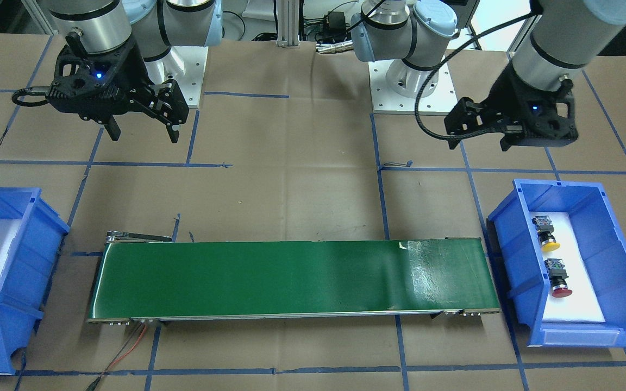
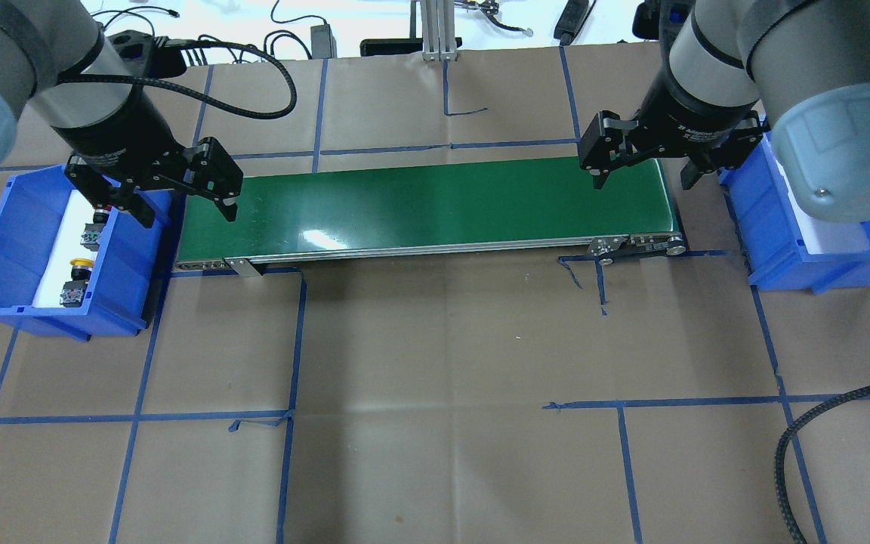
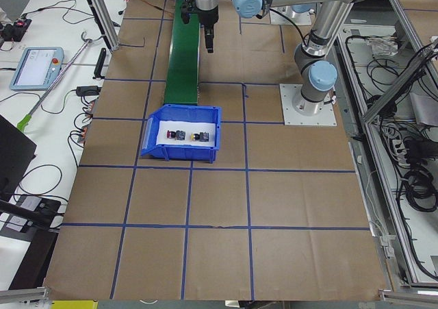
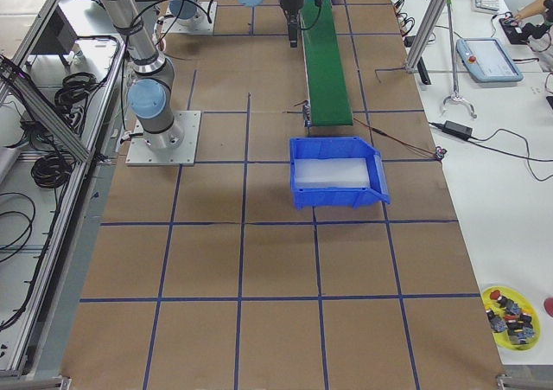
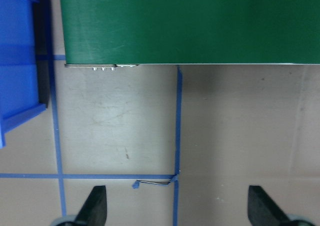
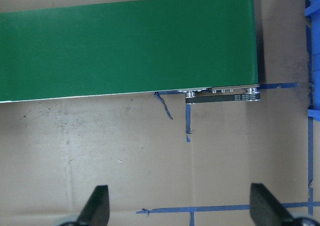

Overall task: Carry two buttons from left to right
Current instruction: 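Lower the left gripper into the blue bin and grasp the yellow button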

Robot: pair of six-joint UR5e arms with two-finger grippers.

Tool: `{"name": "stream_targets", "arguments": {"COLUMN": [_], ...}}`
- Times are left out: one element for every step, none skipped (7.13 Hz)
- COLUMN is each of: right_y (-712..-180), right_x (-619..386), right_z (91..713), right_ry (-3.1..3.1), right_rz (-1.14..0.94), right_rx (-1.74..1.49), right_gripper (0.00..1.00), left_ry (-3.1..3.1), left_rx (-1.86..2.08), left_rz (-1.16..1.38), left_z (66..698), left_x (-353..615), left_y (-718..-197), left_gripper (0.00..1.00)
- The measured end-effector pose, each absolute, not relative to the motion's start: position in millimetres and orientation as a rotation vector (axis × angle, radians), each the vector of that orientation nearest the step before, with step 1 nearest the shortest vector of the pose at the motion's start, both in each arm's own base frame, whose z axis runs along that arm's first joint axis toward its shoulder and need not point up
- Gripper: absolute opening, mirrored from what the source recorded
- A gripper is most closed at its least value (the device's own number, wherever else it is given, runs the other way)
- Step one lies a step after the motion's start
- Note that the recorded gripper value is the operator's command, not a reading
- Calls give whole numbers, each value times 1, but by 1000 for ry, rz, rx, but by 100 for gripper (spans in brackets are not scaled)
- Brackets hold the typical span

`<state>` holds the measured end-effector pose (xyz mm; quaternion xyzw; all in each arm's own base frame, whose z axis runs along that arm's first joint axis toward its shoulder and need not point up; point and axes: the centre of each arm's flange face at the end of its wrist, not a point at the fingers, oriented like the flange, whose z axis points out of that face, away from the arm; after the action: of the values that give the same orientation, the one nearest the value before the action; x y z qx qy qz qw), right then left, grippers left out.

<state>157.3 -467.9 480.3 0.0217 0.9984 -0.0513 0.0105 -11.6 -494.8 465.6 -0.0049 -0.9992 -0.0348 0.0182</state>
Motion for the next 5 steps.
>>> {"name": "stream_targets", "arguments": {"right_y": [-468,-467,-467,-467,-467], "right_x": [158,158,157,157,158], "right_z": [480,481,482,483,483], "right_ry": [3117,3118,3119,3120,3122], "right_rz": [-154,-154,-155,-155,-154], "right_rx": [67,66,68,68,67], "right_gripper": [100,100,100,100,100], "left_ry": [-3091,-3075,-3060,-3054,-3058], "left_rx": [-66,-94,-99,-104,-105], "left_rz": [-119,-130,-137,-128,-114], "left_z": [460,451,439,423,406], "left_x": [41,96,146,187,212], "left_y": [-497,-495,-491,-491,-496], "left_gripper": [100,100,99,99,99]}}
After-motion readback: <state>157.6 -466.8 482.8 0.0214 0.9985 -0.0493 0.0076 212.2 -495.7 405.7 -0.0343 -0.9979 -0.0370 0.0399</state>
